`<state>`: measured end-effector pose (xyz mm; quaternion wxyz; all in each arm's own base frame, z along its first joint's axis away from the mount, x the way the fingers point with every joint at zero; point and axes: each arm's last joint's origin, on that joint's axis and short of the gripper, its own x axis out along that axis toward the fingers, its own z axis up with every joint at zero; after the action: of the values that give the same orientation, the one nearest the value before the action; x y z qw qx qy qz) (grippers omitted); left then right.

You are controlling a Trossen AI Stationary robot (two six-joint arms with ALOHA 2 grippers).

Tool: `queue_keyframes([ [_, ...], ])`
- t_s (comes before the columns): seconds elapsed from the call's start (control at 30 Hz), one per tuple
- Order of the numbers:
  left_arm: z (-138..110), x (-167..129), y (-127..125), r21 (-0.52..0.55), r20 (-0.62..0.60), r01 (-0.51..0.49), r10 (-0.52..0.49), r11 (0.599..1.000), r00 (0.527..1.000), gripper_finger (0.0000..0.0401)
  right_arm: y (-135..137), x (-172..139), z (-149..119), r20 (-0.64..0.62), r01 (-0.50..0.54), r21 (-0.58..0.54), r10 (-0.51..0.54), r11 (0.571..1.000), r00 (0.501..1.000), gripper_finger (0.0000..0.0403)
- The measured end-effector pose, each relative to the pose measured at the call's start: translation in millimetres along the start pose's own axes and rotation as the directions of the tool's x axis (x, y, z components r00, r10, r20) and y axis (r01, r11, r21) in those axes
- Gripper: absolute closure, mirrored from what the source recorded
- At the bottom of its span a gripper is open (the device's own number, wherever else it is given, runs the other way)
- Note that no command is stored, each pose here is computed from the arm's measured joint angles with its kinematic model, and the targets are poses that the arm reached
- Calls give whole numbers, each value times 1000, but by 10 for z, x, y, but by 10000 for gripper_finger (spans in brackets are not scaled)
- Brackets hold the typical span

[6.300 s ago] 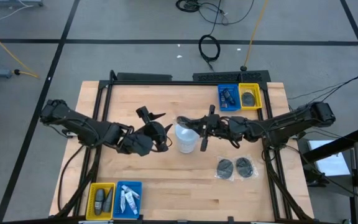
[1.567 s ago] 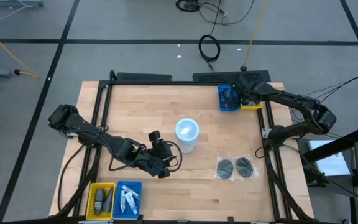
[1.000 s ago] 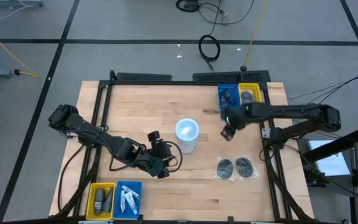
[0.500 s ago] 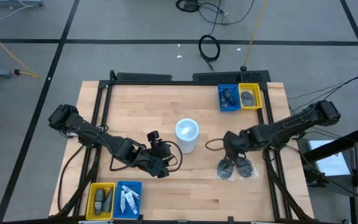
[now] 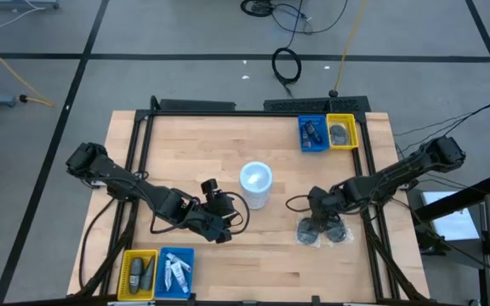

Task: Pick & Place Travel size toiletries
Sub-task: Put the black hairbrush into the top yellow bin

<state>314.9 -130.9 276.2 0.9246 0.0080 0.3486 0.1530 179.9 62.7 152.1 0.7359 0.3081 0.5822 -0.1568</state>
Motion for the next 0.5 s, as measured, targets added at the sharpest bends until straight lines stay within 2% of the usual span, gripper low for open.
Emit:
queue_keyframes([
  [0.17,-4,7,-5,1,-2,-1,1,1000,1000,187,11,38,-10,-21,-64,-2,64,998,998,163],
  [0.5,-6,12,-6,3,-3,-2,2,1000,1000,187,20,69,-80,-53,-83,-30,81,996,995,163],
])
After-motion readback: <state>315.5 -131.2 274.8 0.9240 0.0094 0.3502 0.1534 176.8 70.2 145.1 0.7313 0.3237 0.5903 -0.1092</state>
